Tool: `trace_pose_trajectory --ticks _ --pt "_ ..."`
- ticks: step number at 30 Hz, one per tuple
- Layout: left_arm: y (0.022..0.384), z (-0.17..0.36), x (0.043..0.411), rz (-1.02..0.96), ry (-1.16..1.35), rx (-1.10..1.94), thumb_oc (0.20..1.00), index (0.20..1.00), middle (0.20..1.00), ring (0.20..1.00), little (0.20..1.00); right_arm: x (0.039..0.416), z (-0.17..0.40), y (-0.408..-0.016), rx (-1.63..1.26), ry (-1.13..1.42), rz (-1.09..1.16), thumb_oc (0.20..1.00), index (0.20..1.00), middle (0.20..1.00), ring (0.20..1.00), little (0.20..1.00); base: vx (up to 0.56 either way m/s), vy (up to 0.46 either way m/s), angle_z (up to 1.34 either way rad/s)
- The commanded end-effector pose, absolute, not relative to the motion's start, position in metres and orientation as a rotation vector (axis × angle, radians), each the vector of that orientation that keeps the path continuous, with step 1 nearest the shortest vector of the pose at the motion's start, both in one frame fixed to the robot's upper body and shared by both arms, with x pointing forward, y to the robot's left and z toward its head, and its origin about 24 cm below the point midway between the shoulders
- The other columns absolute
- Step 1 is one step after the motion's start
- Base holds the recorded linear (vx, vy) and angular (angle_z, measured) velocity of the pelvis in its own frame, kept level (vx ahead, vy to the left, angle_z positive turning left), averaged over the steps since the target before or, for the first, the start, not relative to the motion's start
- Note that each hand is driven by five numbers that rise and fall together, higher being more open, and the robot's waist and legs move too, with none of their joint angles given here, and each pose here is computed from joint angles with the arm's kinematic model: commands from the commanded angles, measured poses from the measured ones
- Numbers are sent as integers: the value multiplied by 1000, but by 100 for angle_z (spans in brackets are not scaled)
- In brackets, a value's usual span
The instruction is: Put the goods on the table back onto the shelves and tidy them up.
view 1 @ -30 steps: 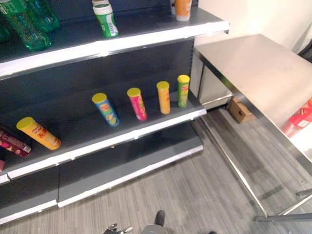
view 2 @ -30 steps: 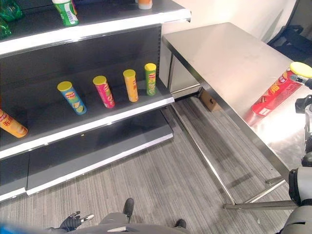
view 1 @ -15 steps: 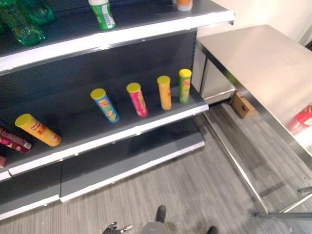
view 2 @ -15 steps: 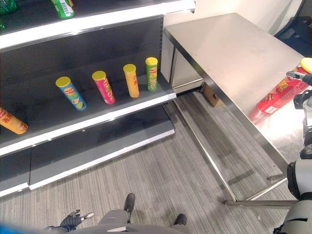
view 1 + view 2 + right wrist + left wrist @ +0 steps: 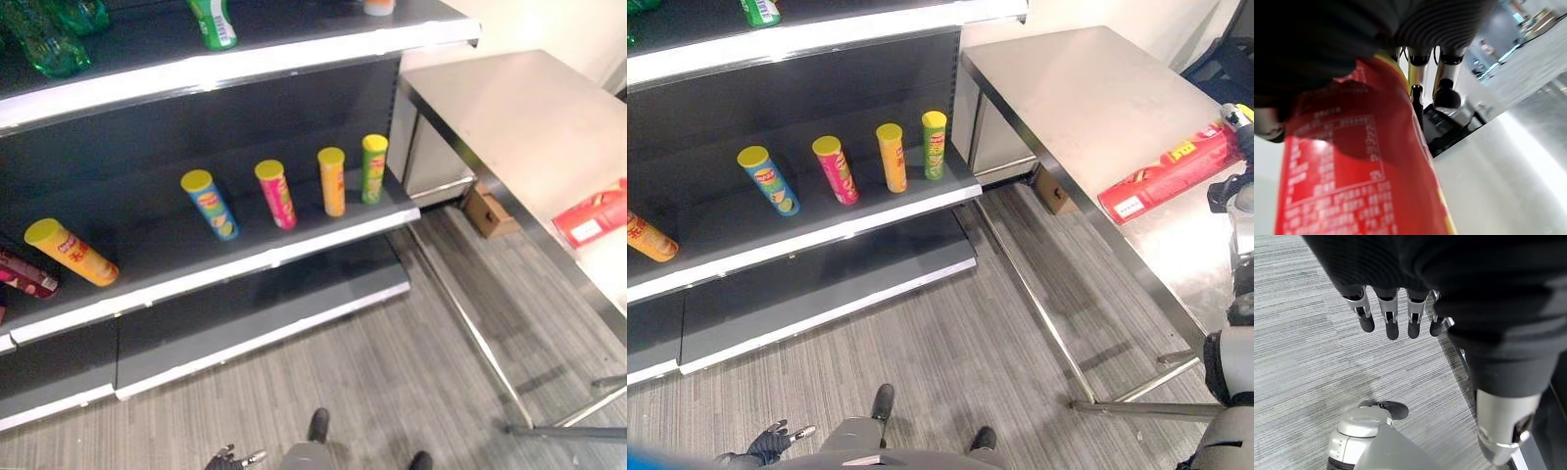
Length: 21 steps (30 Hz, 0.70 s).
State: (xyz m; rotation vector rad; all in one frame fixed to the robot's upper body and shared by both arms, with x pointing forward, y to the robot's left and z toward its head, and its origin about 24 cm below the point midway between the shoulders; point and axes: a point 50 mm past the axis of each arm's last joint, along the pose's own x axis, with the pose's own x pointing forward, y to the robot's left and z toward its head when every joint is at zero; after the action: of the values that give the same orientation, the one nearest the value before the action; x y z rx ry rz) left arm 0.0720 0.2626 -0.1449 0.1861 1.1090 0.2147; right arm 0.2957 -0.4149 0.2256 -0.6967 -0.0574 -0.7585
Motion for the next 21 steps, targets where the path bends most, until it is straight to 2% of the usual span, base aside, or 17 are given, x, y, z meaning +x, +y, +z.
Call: trace_pose_trajectory --ticks 1,11,17,19,21 --pt "279 -138 83 238 1086 239 1000 1000 1000 1000 1000 297 271 -397 -719 -307 -768 200 200 200 200 200 -2 40 7" --pt "283 -133 93 228 1045 253 1000 1000 1000 1000 1000 276 249 -329 -767 -549 -518 200 200 200 200 200 -29 163 -1" --pt "291 -128 96 228 1023 269 1000 1000 1000 1000 1000 272 246 -311 -794 -582 -426 200 200 200 200 200 -72 262 3" --pt "297 -122 109 245 986 268 1000 1000 1000 1000 1000 269 246 -305 -811 -592 -376 200 200 200 200 200 -156 30 39" --pt "295 -124 106 236 998 253 1000 1000 1000 1000 1000 263 243 -305 -824 -591 -356 200 200 200 200 200 -91 -157 98"
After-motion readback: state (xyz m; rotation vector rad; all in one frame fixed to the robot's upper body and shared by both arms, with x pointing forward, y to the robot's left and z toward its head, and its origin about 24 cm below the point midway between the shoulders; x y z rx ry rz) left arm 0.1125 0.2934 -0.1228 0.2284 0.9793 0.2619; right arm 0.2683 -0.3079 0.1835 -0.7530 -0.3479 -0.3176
